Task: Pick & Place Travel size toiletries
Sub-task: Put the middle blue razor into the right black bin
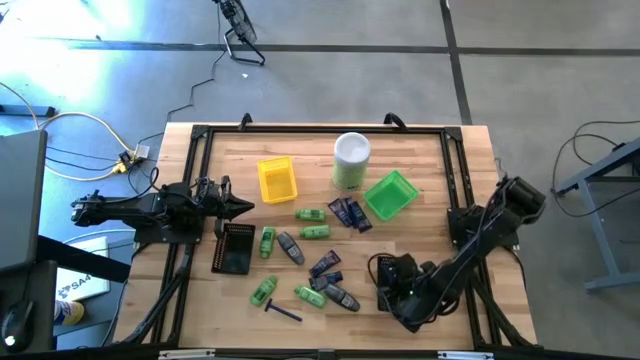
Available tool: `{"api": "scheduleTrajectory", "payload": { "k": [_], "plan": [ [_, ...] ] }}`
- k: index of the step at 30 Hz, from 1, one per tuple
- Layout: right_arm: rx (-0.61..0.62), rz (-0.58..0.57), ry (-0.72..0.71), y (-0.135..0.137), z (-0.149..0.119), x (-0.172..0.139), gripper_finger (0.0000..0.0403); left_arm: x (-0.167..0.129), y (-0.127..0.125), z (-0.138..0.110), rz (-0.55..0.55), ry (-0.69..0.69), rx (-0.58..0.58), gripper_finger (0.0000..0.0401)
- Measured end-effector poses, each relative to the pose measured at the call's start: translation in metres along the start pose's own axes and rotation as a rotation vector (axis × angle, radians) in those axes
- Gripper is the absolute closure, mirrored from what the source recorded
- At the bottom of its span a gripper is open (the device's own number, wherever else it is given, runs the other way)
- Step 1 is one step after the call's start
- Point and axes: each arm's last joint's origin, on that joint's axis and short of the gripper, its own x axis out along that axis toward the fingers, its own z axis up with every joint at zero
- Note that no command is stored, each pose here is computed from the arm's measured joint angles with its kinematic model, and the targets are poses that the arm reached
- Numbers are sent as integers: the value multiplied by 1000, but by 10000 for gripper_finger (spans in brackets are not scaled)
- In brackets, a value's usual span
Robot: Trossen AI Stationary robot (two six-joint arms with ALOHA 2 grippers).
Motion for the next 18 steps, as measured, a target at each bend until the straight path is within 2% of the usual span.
{"api": "scheduleTrajectory", "payload": {
  "k": [18],
  "plan": [
    [-39, -66, -43, -9, 2, 5, 371, 0, 0, 0, 0, 0, 0, 398]
  ]
}}
